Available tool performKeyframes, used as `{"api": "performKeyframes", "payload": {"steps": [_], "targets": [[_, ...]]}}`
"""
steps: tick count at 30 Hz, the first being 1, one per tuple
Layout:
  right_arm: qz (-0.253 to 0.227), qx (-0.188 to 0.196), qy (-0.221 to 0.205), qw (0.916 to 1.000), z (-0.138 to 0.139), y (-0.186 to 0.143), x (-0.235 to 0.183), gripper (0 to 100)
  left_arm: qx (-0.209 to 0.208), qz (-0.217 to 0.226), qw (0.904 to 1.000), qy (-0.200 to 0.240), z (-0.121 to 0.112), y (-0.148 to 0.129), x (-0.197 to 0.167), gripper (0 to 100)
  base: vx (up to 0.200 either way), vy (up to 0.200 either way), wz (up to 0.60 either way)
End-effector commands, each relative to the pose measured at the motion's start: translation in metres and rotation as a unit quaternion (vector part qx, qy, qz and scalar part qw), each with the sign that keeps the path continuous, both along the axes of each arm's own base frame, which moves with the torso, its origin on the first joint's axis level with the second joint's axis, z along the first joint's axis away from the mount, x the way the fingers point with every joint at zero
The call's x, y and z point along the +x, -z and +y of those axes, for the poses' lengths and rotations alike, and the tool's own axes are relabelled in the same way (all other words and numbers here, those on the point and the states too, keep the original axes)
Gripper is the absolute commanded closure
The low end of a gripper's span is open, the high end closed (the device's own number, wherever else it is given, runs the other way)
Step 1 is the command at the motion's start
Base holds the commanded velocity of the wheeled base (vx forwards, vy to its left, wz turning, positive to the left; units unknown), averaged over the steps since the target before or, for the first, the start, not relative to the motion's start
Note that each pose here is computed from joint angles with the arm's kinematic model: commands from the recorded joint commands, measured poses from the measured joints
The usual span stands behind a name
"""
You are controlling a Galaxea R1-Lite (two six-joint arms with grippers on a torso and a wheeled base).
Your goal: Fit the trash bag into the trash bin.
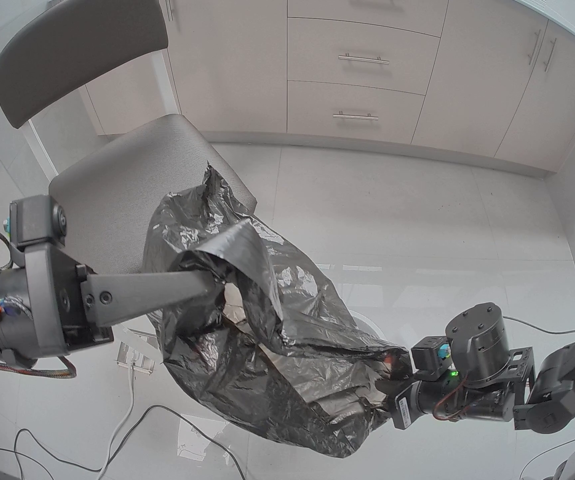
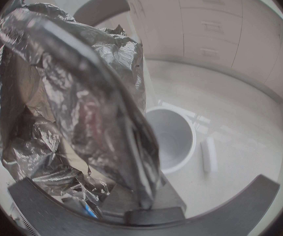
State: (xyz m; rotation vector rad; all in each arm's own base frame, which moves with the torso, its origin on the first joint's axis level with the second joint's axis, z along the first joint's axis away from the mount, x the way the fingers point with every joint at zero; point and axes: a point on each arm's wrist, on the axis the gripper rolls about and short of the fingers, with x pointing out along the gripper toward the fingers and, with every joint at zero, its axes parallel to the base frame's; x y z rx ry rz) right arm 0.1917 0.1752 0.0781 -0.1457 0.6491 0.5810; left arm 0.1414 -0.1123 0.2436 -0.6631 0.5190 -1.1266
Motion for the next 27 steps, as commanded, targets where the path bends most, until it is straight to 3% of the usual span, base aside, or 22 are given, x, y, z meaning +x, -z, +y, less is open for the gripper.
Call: {"api": "performKeyframes", "payload": {"steps": [1,4,7,15,27], "targets": [[0.018,0.081,-0.018,0.9964,-0.027,-0.086,-0.011,100,0.045,0.064,0.9968,0.019,-0.021,0.032,0.015,100,0.0,0.0,0.0],[0.062,0.053,-0.01,0.9966,-0.031,-0.103,-0.016,100,0.055,0.078,0.9952,0.02,-0.027,0.041,0.023,100,0.0,0.0,0.0],[0.148,0.033,0.025,0.9881,-0.034,-0.121,-0.02,100,0.069,0.095,0.9927,0.026,-0.036,0.051,0.033,100,0.0,0.0,0.0],[0.185,0.014,0.035,0.9819,-0.042,-0.122,-0.025,100,0.088,0.109,0.9886,0.054,-0.054,0.063,0.034,100,0.0,0.0,0.0],[0.238,-0.007,0.031,0.9708,-0.043,-0.11,-0.016,100,0.106,0.13,0.9842,0.058,-0.066,0.077,0.045,100,0.0,0.0,0.0]]}}
